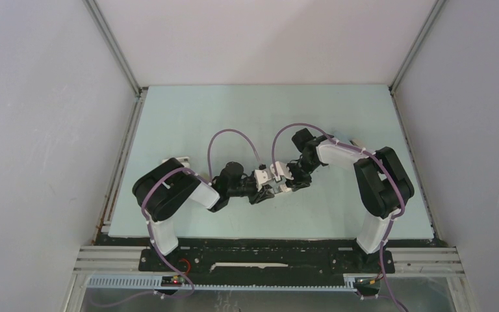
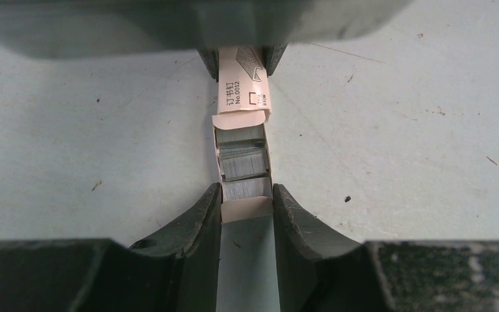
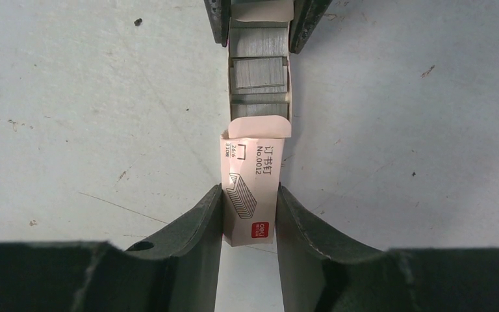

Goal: Unload the staples from the stapler
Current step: Close the staple box at the center of the board.

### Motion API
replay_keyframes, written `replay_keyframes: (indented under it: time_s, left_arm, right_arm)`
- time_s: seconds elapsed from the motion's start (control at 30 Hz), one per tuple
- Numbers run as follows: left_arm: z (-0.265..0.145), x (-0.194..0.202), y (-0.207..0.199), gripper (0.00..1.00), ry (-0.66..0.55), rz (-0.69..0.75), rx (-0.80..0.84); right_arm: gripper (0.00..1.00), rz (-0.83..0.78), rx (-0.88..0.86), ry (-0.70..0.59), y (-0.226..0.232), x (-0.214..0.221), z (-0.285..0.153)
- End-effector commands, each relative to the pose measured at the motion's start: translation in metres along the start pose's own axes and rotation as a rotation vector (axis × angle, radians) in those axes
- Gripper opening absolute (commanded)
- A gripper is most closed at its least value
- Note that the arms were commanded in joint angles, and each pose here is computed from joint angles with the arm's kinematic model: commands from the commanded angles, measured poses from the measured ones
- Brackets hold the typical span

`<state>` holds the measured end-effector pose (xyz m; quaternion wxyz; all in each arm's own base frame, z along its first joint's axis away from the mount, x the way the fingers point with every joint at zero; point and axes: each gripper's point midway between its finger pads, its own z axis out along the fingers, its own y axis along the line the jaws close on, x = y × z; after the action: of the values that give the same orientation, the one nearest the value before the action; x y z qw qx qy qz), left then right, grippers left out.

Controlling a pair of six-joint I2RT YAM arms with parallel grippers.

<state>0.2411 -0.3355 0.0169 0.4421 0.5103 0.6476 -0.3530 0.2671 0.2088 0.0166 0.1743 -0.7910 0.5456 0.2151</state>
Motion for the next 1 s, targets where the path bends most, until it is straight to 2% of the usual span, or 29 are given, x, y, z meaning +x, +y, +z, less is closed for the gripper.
replay_keyframes:
  time_s: [0.0, 0.97]
  left_arm:
    - [0.005, -0.007, 0.023, 0.33, -0.013, -0.046, -0.116]
    - [0.011, -0.015, -0.016, 0.32, -0.077, -0.081, -0.051]
  right_arm:
    - [0.42, -0.046, -0.041, 0.021, 0.012, -0.013, 0.003]
    - [0.41, 0.181, 0.075, 0.047, -0.009, -0.015, 0.013]
